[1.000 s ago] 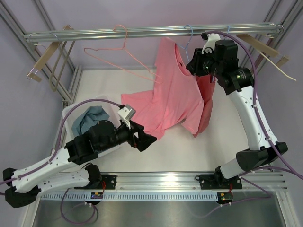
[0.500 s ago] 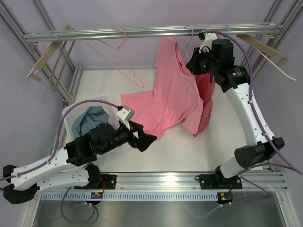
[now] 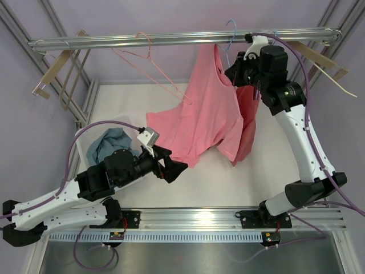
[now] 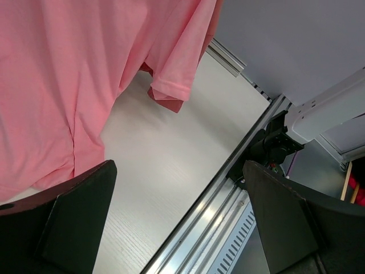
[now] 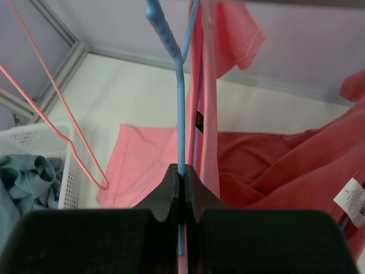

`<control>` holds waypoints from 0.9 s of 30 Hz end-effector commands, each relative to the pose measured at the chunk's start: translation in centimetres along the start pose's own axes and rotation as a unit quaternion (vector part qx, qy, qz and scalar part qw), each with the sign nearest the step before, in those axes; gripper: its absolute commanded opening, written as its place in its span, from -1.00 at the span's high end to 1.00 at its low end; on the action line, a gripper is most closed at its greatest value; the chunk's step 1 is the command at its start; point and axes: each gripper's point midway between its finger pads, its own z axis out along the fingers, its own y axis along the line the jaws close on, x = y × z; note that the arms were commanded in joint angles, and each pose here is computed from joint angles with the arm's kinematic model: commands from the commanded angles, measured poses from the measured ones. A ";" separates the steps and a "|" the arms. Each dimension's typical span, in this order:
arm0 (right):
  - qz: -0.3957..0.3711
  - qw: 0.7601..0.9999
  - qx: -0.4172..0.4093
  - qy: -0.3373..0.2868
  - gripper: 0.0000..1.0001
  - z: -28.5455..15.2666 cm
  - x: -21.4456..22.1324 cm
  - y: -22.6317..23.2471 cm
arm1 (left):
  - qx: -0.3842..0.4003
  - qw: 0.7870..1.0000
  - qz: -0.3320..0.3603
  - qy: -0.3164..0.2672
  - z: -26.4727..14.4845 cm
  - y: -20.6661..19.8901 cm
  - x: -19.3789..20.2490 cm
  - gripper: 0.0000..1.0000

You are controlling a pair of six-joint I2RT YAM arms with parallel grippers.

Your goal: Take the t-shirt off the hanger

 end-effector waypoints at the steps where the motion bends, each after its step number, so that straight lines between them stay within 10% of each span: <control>1: -0.002 0.988 -0.014 -0.156 1.00 -5.2 -8.3 2.0 | 0.007 0.999 -0.005 -0.038 -0.2 -0.4 -1.7 -0.98; 16: 0.091 0.988 0.009 -0.128 1.00 -6.7 3.7 3.0 | 0.043 0.999 0.030 0.010 2.1 -4.3 -0.3 -0.98; 27: 0.148 0.971 -0.031 -0.188 1.00 -11.9 1.5 8.0 | 0.078 0.995 0.062 0.010 6.0 -10.3 0.4 -0.98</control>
